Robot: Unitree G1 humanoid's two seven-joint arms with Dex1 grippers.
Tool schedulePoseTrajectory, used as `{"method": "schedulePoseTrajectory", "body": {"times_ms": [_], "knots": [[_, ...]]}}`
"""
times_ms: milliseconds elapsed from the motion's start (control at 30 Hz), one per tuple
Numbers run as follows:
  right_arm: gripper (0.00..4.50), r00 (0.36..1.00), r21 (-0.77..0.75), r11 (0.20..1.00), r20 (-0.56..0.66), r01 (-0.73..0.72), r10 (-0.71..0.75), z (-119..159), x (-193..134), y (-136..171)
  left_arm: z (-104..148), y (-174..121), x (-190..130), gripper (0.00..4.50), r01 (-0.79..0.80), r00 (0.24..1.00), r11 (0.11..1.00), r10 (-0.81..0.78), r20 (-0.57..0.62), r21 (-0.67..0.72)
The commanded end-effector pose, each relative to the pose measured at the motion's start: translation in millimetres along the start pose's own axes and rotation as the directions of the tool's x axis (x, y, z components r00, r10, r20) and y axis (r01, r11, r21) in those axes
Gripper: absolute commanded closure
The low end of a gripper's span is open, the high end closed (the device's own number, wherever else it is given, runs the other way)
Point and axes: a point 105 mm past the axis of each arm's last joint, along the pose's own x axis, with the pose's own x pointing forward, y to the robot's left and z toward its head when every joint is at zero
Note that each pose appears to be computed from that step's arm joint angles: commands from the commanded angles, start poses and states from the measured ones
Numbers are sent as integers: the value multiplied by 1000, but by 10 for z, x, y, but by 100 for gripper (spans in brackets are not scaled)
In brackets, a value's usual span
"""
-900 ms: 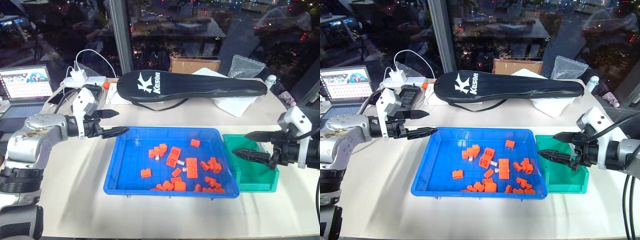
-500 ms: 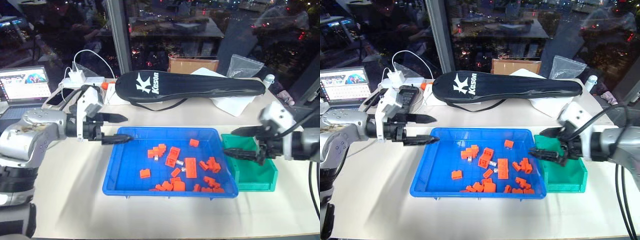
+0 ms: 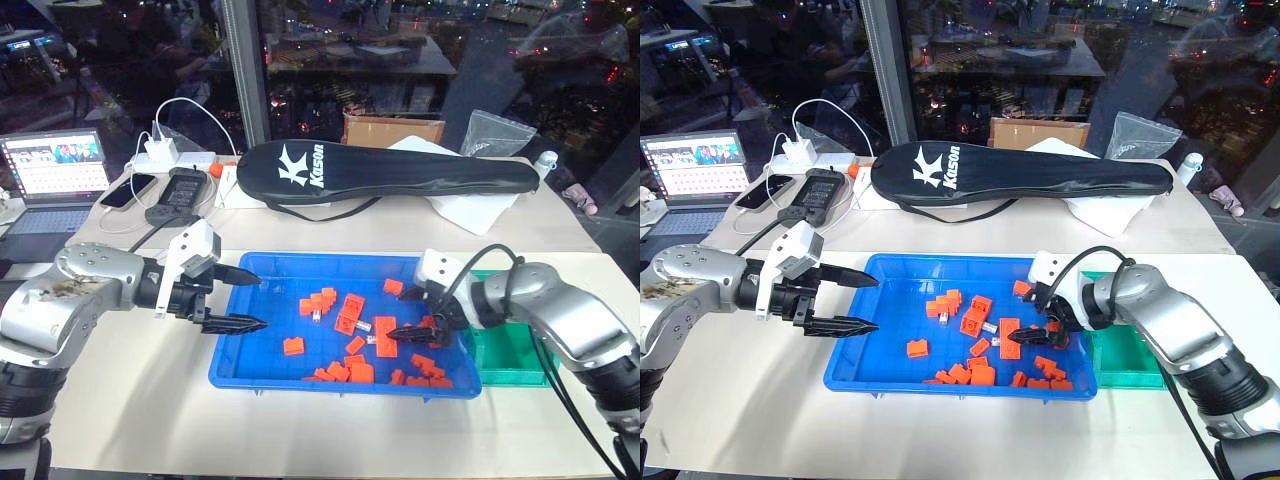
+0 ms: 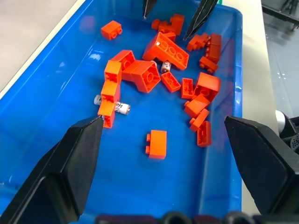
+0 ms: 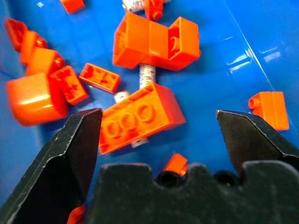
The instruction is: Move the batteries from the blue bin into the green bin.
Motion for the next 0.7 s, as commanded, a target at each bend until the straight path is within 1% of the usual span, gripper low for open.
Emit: {"method": "schedulePoseTrajectory", "body": {"times_ms": [33, 167, 233, 267, 300, 400, 567, 700], "knots": [[0, 1000, -50, 999, 15, 3, -2, 83, -21, -87, 77, -4, -57, 7, -35, 999, 998, 35, 5, 52], [0, 998, -10, 1000, 55, -22, 23, 145, -55, -135, 51, -21, -56, 7, -47, 999, 998, 47, 1, 50], [54, 995, 16, 999, 89, -41, 39, 224, -121, -148, 35, -30, -59, 0, -51, 999, 998, 51, -2, 47], [74, 994, 15, 999, 95, -52, 50, 253, -151, -148, 29, -33, -62, 0, -53, 999, 998, 53, -1, 43], [105, 994, 9, 998, 95, -56, 55, 269, -167, -152, 25, -34, -63, 0, -55, 998, 998, 55, 0, 39], [215, 997, -29, 999, 64, -38, 40, 234, -120, -176, 15, -33, -54, 0, -56, 998, 998, 57, -2, 40], [215, 997, -42, 997, 16, -71, 72, 143, -16, -87, 23, -37, -54, 0, -49, 999, 998, 49, -3, 32], [215, 998, -58, 997, -4, -58, 58, 97, 15, -81, 17, -35, -66, 0, -50, 999, 998, 50, -6, 31]]}}
